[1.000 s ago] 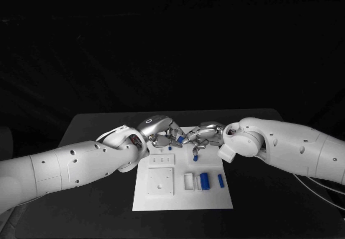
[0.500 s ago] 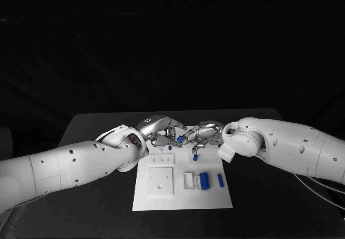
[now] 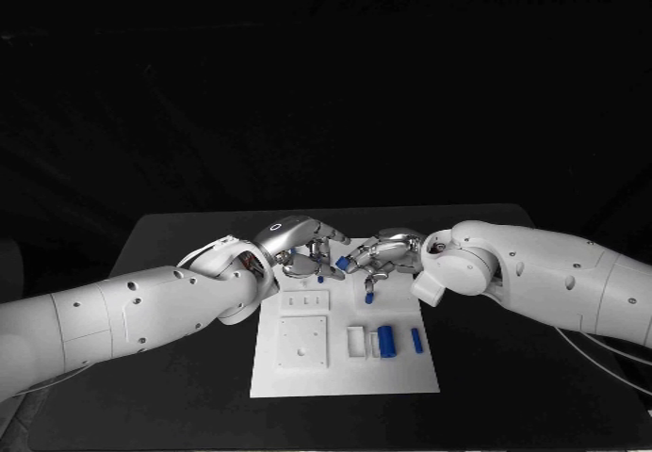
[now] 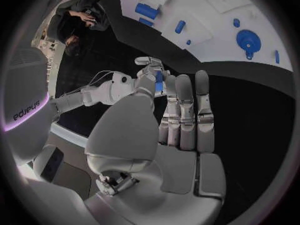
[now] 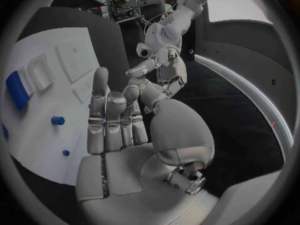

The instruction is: Assemble the parts on the task board

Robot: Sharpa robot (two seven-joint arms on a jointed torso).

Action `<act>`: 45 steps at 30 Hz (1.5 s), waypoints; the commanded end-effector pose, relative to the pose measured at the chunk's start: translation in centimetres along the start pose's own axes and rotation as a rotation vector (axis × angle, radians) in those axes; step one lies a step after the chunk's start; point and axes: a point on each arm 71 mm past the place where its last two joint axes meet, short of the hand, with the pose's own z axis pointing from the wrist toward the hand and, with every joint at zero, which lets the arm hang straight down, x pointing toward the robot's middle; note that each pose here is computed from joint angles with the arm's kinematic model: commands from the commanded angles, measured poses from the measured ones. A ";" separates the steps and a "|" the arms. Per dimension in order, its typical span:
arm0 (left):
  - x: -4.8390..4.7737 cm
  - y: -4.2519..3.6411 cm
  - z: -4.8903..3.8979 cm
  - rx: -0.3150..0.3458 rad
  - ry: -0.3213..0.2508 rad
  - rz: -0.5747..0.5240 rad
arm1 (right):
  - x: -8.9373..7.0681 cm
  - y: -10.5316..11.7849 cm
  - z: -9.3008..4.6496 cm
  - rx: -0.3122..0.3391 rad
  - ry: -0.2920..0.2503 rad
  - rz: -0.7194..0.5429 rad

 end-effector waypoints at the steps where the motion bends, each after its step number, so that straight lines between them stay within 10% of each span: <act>1: -0.07 -0.03 -0.04 0.006 0.002 -0.030 | -0.2 -0.1 0.0 0.002 -0.014 -0.012; 13: -0.20 1.87 -0.76 -0.153 0.044 -0.269 | -1.8 -0.8 -0.2 0.039 -0.067 -0.041; 18: -0.02 2.79 -0.82 -0.240 0.144 -0.380 | -2.1 -1.1 -0.3 0.079 -0.059 -0.079; 33: 1.23 2.84 -0.21 -0.269 0.430 -0.373 | -1.2 -1.1 0.0 0.110 -0.013 -0.141; 45: 1.45 2.58 0.15 -0.265 0.463 -0.383 | -0.4 -0.9 0.2 0.119 0.024 -0.164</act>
